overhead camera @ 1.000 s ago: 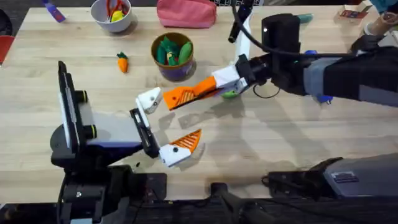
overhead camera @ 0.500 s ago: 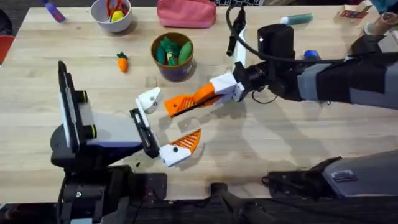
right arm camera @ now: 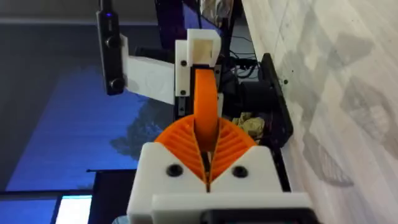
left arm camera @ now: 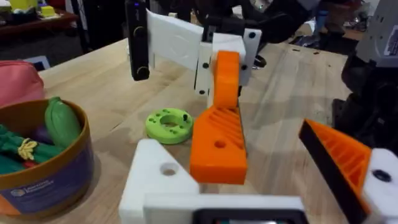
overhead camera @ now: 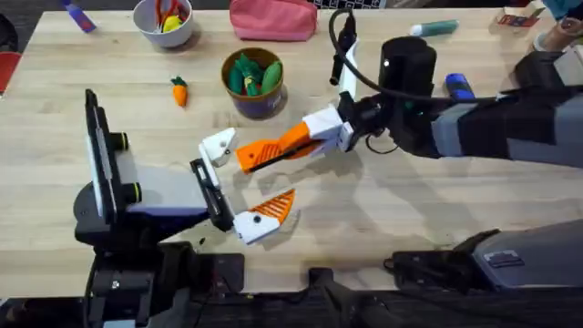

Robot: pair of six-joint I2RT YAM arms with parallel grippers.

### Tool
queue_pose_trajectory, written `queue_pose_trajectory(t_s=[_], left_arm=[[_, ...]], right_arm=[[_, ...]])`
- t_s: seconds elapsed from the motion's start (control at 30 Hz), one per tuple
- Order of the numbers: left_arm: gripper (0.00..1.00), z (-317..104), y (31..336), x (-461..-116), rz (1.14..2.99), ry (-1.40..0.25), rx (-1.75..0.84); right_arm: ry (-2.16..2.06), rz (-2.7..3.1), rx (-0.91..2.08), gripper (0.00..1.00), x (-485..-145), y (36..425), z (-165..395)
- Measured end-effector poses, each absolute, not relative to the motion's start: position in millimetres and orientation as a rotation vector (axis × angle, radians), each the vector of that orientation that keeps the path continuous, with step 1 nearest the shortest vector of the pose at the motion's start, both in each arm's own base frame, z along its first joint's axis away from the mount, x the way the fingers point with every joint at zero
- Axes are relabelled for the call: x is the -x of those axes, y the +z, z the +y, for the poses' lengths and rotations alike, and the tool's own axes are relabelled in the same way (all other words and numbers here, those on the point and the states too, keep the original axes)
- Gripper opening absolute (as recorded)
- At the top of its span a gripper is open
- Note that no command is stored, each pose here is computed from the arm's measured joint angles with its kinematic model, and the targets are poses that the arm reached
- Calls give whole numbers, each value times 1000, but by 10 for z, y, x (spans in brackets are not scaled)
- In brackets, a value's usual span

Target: Pick up the gripper from the table and insert it into the empty holder that is missing its gripper. Then pick up a screw, insert it into the mounting hole, and use the screwdriver to tighten it. Finally, clean up the table by picking up the vegetable and placing it into the bucket.

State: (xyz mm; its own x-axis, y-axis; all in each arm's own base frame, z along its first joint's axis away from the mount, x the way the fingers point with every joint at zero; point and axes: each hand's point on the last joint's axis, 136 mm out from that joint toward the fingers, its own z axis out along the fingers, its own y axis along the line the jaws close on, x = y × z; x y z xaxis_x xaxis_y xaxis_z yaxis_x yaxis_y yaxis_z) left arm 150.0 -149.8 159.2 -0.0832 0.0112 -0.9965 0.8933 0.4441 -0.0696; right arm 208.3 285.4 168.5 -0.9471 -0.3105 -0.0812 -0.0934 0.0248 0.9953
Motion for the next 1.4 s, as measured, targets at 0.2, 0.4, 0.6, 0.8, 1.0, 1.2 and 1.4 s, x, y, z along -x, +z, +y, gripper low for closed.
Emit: queue_pose_trajectory(t_s=[0.2, 0.4, 0.6, 0.8, 1.0, 1.2, 1.4], left_arm=[[985, -1498, 1592, -1500, 1471, -902, -845], [985, -1498, 1592, -1500, 1471, -902, -845], [986, -1498, 1592, -1500, 1471, -902, -845], [985, -1497, 1592, -1502, 1471, -901, -844], [986, -1495, 1592, -1505, 1472, -899, -843], [986, -1495, 1592, -1505, 1472, -899, -843], [986, -1495, 1592, -1506, 1472, -899, -842]], right_arm=[[-2078, -2152, -454, 8, -2123, 1708, 2867], [-2081, -2177, -435, 8, -2161, 1688, 2879], [-2070, -2172, -442, 8, -2146, 1614, 2934], [-2085, -2170, -473, 8, -2139, 1642, 2948], [-2101, -2170, -495, 8, -2145, 1666, 2952], [-2101, -2169, -495, 8, -2145, 1667, 2952], [-2098, -2161, -509, 8, -2115, 1671, 2973]])
